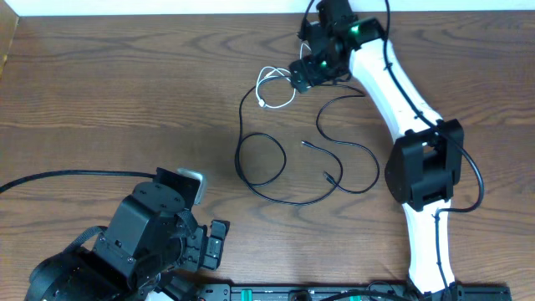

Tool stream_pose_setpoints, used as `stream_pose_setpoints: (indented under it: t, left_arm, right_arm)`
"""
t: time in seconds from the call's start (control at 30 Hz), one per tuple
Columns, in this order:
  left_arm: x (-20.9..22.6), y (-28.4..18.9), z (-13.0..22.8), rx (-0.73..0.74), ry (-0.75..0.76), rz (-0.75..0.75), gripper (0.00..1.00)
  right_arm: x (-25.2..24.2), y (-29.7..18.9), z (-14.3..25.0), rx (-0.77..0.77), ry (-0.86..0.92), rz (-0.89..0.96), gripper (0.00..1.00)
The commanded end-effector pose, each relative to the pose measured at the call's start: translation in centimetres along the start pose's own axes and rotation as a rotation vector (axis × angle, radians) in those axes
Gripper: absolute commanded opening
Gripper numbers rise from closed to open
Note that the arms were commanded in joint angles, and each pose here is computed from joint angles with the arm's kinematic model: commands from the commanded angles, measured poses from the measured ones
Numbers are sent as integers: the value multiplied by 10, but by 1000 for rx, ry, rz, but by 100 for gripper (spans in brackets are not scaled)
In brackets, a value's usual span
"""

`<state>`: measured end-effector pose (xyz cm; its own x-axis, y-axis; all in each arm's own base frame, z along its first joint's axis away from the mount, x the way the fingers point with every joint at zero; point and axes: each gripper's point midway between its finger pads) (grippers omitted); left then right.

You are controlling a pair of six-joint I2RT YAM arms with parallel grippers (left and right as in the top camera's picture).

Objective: Untangle cables

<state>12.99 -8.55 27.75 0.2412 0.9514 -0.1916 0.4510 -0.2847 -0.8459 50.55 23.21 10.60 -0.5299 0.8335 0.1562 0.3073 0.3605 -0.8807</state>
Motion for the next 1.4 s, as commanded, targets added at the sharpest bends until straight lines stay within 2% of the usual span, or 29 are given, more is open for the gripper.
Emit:
stream_pose_setpoints:
  t: [0.0,0.17,0.53,0.8,0.97,1.17,1.3,1.37]
  left_arm:
    - [-4,-1,2,5,15,29,98]
    - [-5,-1,2,6,15,35,98]
    - [-7,-1,-3,-12,15,43,98]
    - [-8,-1,-3,-14,15,44,98]
    - [-8,-1,-4,-17,15,45,98]
    - [-10,-2,-3,-11,15,59,98]
    - [-11,-2,-3,-9,15,63,98]
    - [-11,-2,-3,-9,15,63,98]
  right_arm:
    - [25,5,-16,-75,68,-86,98]
    - [33,20,-33,-154,55,-89,98]
    - [21,87,2,-40,125,-95,93]
    - [20,90,0,-52,123,-95,93]
    - [20,90,-2,-60,128,-94,86]
    - [14,89,-14,-109,196,-64,85]
    - [13,89,-17,-119,222,-64,73]
    - [14,89,-16,-117,221,-64,72]
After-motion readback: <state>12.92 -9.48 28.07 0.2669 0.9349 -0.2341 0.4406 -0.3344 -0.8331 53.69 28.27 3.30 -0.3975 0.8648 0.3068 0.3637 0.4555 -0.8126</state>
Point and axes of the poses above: each gripper's point midway between its finger pads, its own y axis out along the fingers, its own x axis along the line the jaws close on, z = x × y, and after that the axes turned 5 degrees about -y, right-handed
